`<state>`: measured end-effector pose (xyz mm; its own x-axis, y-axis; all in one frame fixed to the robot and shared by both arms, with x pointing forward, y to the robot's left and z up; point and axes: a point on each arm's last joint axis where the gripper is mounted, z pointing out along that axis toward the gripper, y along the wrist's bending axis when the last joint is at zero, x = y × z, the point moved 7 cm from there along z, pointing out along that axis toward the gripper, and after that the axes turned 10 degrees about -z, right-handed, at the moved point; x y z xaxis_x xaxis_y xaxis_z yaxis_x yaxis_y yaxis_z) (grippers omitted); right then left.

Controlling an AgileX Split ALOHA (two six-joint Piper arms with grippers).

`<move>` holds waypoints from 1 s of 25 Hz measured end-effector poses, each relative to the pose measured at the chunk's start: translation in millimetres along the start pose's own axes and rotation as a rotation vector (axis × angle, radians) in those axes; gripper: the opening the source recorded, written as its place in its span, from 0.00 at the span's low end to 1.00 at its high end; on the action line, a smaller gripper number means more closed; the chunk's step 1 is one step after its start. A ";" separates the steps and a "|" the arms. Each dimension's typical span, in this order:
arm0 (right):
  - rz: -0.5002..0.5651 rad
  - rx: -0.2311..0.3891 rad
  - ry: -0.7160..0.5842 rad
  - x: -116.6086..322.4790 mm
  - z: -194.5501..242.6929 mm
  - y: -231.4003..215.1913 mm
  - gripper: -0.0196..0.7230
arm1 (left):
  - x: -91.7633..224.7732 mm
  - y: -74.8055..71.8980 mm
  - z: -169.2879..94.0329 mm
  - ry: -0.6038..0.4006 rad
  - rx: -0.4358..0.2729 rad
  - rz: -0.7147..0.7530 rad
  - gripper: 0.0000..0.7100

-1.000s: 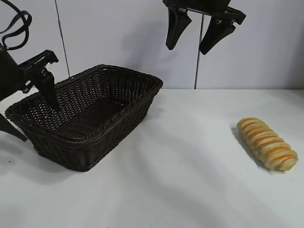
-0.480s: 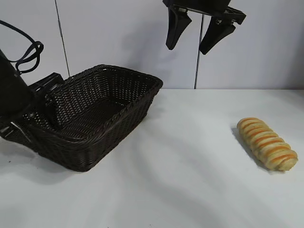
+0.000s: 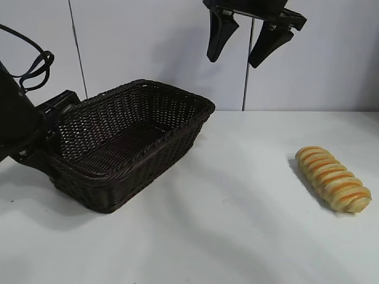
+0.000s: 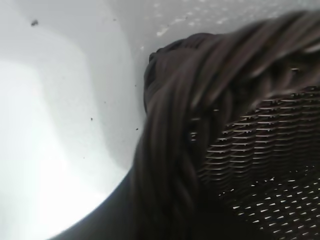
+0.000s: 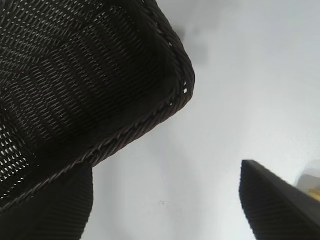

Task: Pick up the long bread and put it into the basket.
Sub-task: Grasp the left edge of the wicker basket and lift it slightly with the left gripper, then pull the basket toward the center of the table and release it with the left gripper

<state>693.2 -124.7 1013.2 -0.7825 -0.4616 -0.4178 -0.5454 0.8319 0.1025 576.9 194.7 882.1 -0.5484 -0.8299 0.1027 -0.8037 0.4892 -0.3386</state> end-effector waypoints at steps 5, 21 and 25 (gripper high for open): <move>0.000 0.000 0.001 0.2 0.0 -0.1 0.81 | -6.2 -6.2 -16.3 0.005 0.012 0.087 0.14; -0.001 0.002 0.001 0.1 0.0 -0.3 0.81 | 7.2 -40.9 -2.9 0.260 -0.021 0.588 0.14; -0.001 0.002 0.001 0.1 0.0 -0.3 0.81 | 6.0 -54.7 0.7 0.325 -0.019 0.738 0.14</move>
<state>693.3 -125.0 1013.1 -0.7824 -0.4622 -0.4174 -0.5454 0.8321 0.1008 617.7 162.7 900.6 -0.9768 -0.1726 0.1264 -0.2099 0.8877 -0.4098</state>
